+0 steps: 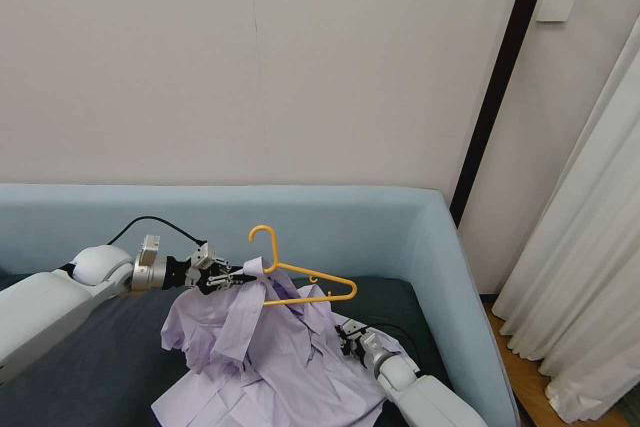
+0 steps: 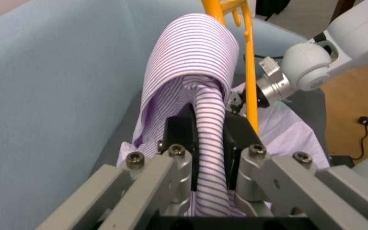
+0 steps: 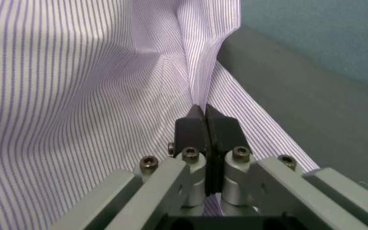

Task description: Pick up the clothes from the sofa and hang them on the clothes hanger.

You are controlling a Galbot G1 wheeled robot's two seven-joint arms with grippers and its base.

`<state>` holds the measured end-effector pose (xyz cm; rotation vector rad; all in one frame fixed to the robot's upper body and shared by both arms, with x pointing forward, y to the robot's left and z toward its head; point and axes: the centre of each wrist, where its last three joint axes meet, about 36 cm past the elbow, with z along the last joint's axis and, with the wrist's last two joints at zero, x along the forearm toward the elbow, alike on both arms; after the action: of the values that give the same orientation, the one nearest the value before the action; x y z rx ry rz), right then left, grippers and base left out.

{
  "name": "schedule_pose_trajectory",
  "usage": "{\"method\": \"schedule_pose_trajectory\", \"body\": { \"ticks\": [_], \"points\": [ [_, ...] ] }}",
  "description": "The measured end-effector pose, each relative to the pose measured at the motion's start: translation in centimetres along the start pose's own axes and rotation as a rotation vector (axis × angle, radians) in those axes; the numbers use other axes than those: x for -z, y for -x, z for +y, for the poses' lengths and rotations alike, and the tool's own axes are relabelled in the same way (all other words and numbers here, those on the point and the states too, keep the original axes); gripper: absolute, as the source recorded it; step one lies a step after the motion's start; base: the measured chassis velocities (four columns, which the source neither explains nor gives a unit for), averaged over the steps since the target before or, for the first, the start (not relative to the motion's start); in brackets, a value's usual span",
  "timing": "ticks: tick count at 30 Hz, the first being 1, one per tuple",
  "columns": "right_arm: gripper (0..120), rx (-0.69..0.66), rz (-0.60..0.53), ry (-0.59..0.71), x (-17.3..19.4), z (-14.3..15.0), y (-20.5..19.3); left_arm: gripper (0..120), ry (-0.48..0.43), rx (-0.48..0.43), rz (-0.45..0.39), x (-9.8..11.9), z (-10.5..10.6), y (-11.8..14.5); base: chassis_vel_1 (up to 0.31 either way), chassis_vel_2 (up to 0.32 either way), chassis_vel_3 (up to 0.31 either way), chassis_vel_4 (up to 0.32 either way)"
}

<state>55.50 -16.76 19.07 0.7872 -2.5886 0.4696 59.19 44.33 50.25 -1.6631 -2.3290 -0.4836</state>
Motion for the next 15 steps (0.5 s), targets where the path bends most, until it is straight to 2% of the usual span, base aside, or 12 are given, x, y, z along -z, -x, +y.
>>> {"method": "schedule_pose_trajectory", "body": {
  "ticks": [6, 12, 14, 15],
  "points": [
    [0, -0.042, -0.038, 0.033, 0.6, -1.2, -0.5, 7, 0.002, 0.006, 0.005, -0.1, 0.3, -0.4, 0.0, 0.0, 0.0, 0.0],
    [0, -0.154, -0.13, 0.098, 5.6, -5.6, -3.9, 7, 0.023, 0.023, 0.028, -0.5, 1.2, -2.0, 0.0, 0.0, 0.0, 0.0],
    [0, -0.155, -0.15, 0.104, 6.7, -6.0, -4.6, 7, 0.026, 0.023, 0.033, -0.5, 1.3, -2.1, 0.0, 0.0, 0.0, 0.0],
    [0, -0.153, -0.18, 0.11, 8.5, -6.4, -5.7, 7, 0.031, 0.025, 0.039, -0.7, 1.5, -2.3, 0.0, 0.0, 0.0, 0.0]
  ]
}}
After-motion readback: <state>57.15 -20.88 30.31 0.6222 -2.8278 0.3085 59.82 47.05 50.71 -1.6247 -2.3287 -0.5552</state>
